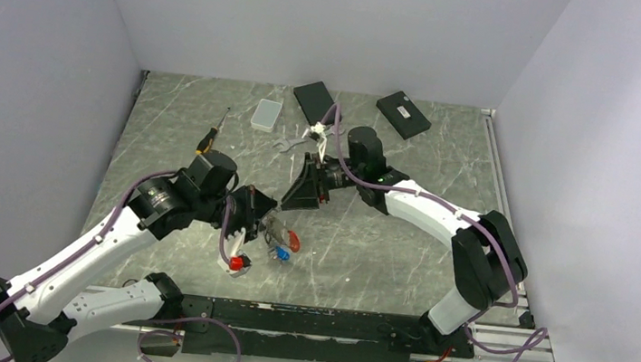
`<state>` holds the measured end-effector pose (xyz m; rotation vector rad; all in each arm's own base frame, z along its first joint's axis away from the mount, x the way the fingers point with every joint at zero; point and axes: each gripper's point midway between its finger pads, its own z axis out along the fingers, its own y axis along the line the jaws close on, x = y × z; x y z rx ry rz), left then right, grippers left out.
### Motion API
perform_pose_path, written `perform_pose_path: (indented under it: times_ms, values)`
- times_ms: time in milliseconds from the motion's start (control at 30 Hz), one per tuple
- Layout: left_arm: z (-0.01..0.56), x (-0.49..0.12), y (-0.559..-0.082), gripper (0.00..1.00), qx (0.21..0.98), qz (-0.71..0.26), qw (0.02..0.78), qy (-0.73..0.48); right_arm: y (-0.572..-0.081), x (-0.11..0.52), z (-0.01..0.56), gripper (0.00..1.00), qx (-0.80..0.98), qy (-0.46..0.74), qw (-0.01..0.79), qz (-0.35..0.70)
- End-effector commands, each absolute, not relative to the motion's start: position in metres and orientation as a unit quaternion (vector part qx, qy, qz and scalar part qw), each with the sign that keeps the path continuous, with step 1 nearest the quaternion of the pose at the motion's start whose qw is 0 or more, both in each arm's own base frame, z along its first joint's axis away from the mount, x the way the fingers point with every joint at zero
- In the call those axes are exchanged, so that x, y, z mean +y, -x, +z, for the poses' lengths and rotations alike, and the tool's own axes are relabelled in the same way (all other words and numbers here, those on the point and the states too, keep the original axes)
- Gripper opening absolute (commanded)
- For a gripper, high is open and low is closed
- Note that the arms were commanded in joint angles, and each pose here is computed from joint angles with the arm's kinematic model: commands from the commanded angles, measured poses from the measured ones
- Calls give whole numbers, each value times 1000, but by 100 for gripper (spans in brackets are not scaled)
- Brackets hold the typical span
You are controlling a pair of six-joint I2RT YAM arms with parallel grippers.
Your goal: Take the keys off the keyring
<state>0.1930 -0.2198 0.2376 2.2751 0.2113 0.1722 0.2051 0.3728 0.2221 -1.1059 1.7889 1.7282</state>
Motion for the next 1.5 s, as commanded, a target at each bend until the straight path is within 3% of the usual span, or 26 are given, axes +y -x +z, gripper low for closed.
perform_pose_path:
  times_ms: [0, 400, 967, 1300, 1467]
  values:
    - [285, -241, -187, 0, -45, 125, 466, -875, -200, 361, 246, 47, 564, 458, 255, 638]
    - [290, -245, -174, 0, -75, 117, 486, -863, -188, 359, 248, 56, 495, 514, 277, 643]
    - [295, -244, -172, 0, -77, 121, 493, -858, -173, 367, 250, 52, 471, 513, 278, 661]
    - [297, -242, -175, 0, -66, 125, 490, -860, -167, 370, 241, 40, 470, 518, 269, 662]
    - [298, -241, -177, 0, -61, 128, 490, -860, -164, 371, 242, 27, 467, 521, 265, 664]
